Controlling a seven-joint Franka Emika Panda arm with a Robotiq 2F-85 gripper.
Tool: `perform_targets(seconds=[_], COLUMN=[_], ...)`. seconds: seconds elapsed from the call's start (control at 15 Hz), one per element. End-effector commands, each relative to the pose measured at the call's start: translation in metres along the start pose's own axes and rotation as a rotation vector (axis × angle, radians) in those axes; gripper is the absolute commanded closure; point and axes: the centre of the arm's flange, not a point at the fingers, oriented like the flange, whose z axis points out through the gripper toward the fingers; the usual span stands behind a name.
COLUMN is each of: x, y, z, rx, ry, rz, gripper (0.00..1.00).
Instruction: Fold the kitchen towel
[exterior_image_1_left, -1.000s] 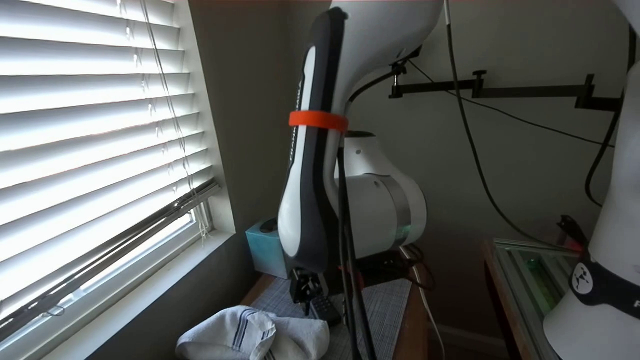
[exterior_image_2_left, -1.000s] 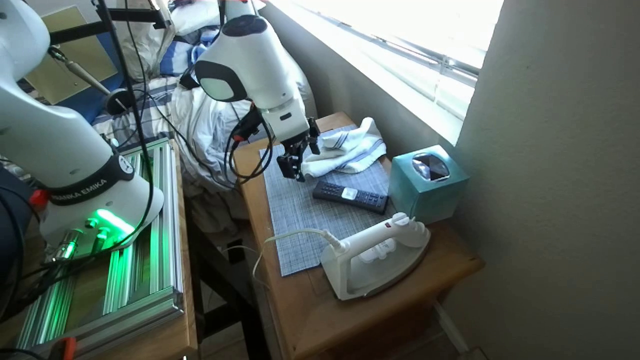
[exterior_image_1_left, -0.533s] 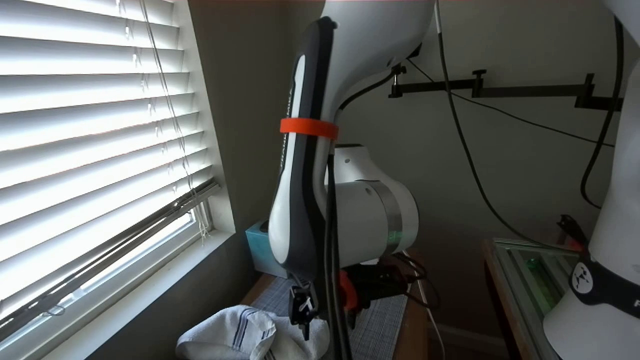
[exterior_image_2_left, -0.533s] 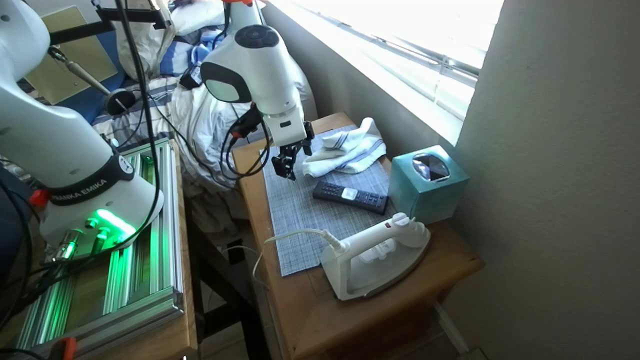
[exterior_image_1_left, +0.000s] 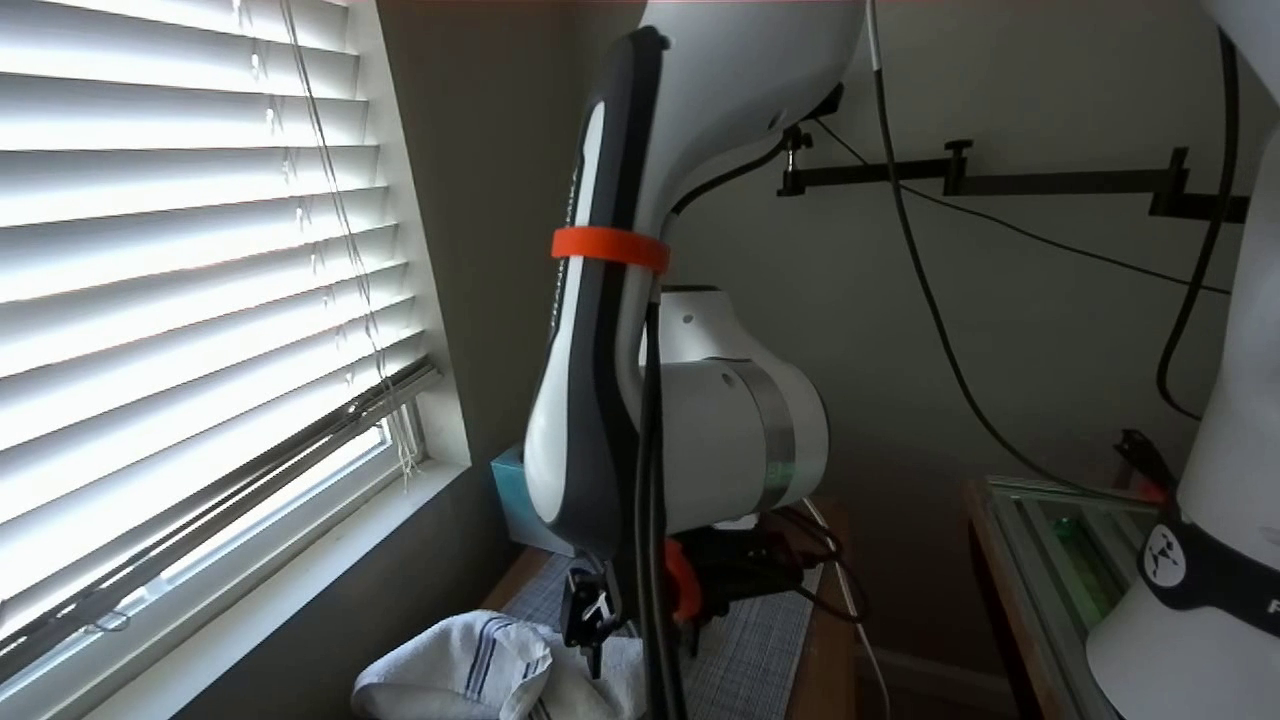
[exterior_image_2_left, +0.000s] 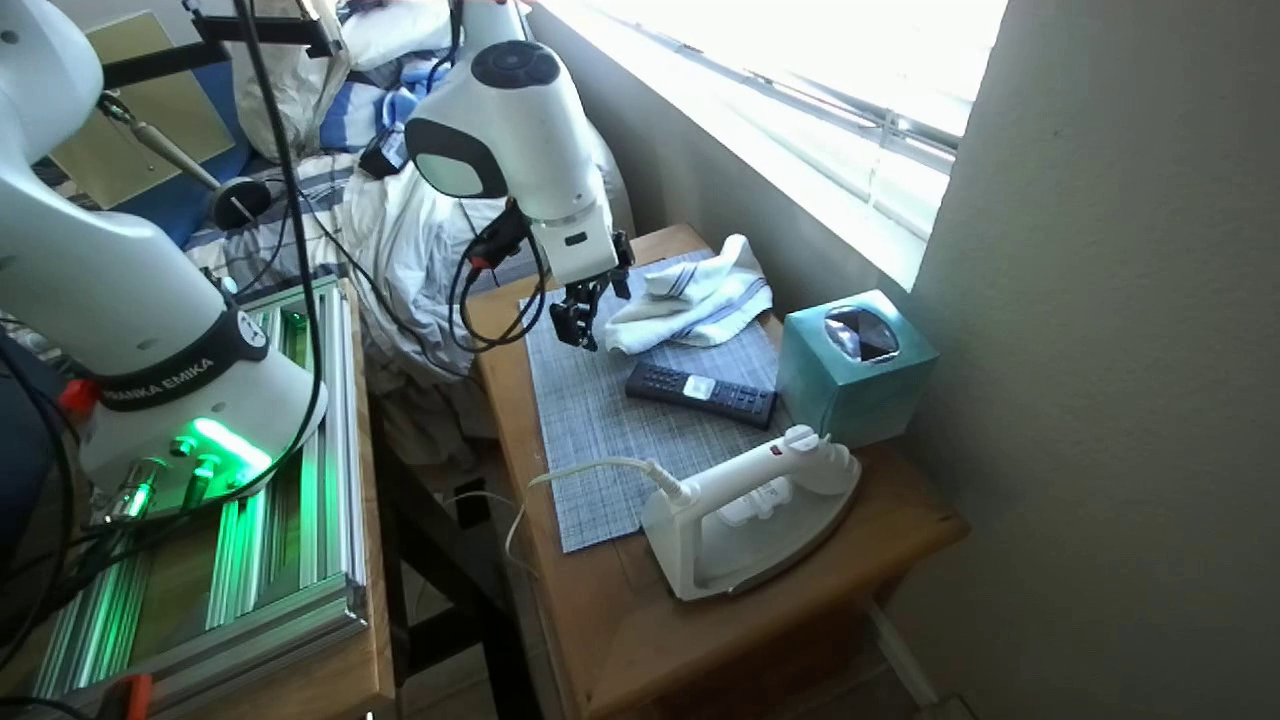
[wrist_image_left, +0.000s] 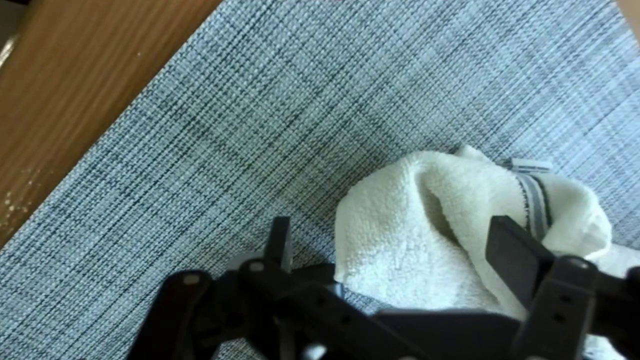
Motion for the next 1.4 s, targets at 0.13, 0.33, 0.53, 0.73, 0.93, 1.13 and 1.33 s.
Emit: perform_targets(seconds=[0.13, 0.33, 0.53, 0.73, 0.93, 1.13, 1.33], x=[0.001, 0.004, 0.005, 0.005, 0.005, 0.006, 0.006], y=[-0.005, 0.003, 0.006, 0.006, 0.004, 0.004, 0.004], z=[0.013, 0.020, 0.032, 0.044, 0.052, 0.054, 0.051], rx=[0.039, 0.023, 0.025, 0.018, 0.021, 0.028, 0.026], ry=[0.022, 0.040, 0.053, 0.057, 0.068, 0.087, 0.091], rz=[0.014, 0.036, 0.047, 0.047, 0.051, 0.052, 0.054], gripper=[0.03, 0.08, 0.22, 0.50, 0.70, 0.91, 1.00])
